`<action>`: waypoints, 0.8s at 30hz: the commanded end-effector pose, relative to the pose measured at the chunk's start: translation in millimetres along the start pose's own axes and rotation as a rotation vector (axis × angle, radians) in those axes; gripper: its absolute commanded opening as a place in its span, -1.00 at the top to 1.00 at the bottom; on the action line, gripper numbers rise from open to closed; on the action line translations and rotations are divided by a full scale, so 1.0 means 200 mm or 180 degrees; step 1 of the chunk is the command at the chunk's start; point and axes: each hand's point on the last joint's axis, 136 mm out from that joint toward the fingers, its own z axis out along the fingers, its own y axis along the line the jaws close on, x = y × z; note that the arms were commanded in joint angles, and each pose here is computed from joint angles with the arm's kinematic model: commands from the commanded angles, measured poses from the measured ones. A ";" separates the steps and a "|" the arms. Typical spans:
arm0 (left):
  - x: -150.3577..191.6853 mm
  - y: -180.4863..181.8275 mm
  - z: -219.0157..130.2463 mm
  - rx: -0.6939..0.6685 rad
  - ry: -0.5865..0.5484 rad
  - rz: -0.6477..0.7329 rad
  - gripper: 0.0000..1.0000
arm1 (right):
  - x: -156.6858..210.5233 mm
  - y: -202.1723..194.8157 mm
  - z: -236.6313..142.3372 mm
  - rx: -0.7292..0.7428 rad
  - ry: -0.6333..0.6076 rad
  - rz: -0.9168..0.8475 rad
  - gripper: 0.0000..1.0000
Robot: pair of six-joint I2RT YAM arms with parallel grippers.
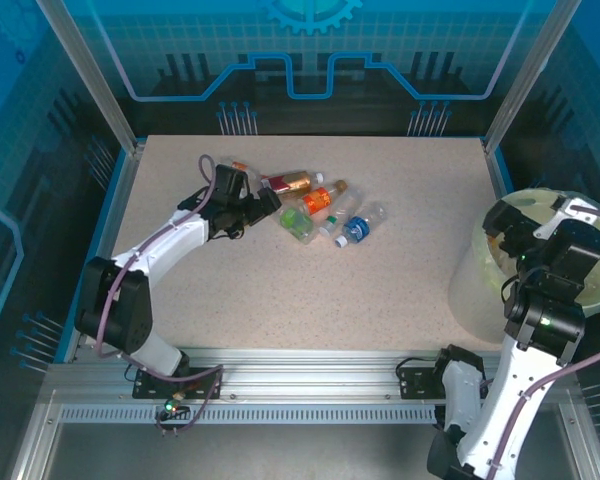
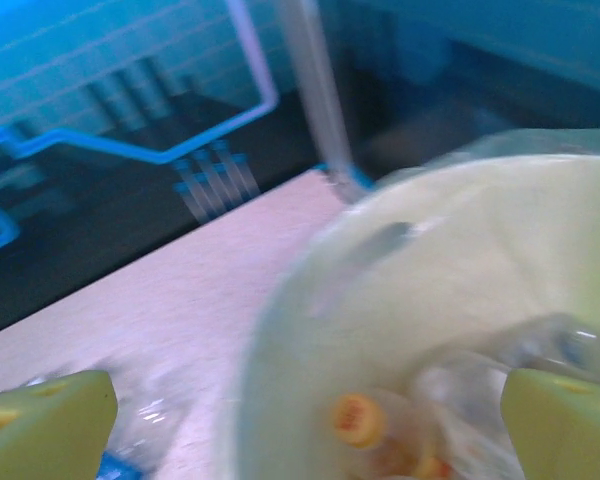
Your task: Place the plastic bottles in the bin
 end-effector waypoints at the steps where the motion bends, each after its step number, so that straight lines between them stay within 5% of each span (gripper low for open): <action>1: 0.00 0.04 0.05 -0.0311 0.0059 -0.0051 -0.96 | -0.02 0.29 -0.05 -0.1014 0.0026 -0.0055 -1.00; 9: 0.03 -0.05 0.23 -0.0481 0.0137 -0.0025 -0.93 | 0.11 0.58 -0.14 -0.2188 0.0202 -0.0232 -1.00; 24: 0.04 0.00 0.56 -0.1173 0.0272 0.0162 -0.70 | 0.21 0.64 -0.19 -0.2357 0.0321 -0.0480 -1.00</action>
